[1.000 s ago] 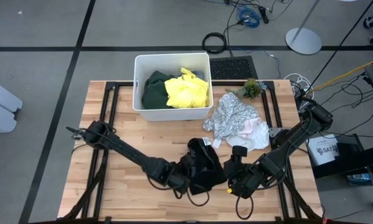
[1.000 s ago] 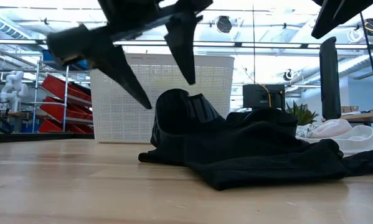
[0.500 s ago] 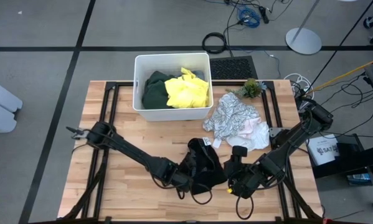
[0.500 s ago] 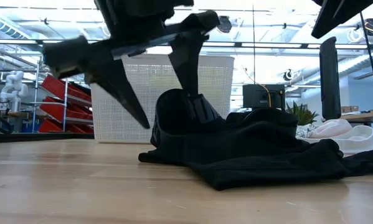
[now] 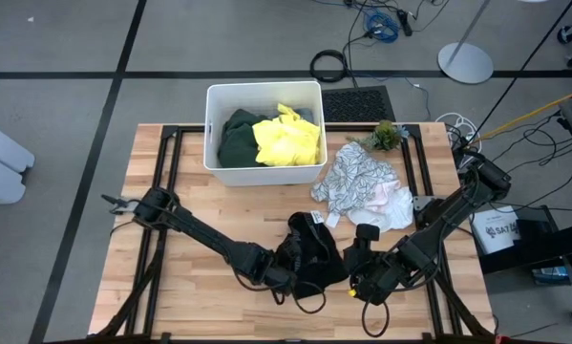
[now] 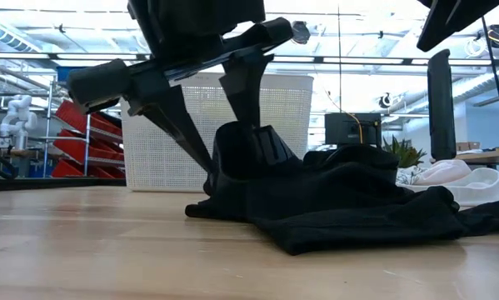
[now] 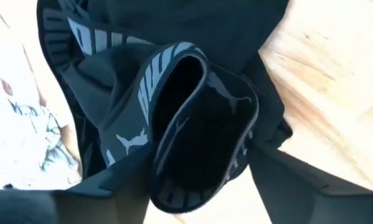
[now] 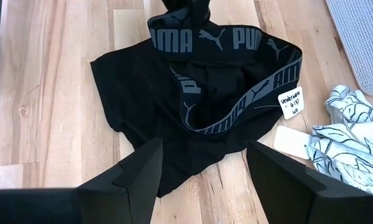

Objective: Fold laundry
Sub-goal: Fold the black underwear

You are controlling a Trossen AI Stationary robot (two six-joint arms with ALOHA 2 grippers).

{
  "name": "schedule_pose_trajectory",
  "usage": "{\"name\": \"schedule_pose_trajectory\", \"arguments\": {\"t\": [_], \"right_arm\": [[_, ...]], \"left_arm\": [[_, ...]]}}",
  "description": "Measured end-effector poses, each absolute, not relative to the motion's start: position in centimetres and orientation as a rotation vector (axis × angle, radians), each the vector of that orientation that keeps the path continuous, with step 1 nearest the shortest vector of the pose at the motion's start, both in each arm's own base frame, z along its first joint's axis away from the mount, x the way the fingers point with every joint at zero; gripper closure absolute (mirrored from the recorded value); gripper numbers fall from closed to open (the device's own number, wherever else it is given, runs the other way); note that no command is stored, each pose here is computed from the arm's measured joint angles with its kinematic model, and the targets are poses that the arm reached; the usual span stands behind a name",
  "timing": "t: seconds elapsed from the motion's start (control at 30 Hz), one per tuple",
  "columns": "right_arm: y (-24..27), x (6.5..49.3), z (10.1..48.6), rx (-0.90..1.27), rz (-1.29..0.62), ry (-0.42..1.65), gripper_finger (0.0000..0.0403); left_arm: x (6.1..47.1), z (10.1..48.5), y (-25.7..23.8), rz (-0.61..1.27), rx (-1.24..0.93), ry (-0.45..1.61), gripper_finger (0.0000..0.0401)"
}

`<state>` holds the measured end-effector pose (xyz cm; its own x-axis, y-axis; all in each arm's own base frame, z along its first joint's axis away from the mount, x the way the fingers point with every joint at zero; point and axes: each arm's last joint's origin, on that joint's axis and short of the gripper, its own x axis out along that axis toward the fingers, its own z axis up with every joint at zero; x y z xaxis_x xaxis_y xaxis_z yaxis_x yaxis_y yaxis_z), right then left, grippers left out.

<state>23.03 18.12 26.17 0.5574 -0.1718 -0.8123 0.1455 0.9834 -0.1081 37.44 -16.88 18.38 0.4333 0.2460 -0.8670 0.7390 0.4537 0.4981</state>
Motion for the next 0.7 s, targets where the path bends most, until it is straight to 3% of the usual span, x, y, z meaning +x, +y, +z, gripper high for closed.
{"name": "schedule_pose_trajectory", "arguments": {"t": [0.2,0.43,0.7], "right_arm": [[18.1,23.0,26.2,-0.030,-0.187,0.961,0.0183],[18.1,23.0,26.2,-0.032,-0.187,0.962,0.0183],[18.1,23.1,26.2,-0.044,-0.185,0.956,0.0183]], "left_arm": [[37.1,18.3,-16.7,-0.338,1.012,1.170,0.0225],[36.0,18.0,-16.2,-0.210,0.864,1.304,0.0381],[34.6,19.4,-16.0,-0.128,0.561,1.505,0.0396]]}}
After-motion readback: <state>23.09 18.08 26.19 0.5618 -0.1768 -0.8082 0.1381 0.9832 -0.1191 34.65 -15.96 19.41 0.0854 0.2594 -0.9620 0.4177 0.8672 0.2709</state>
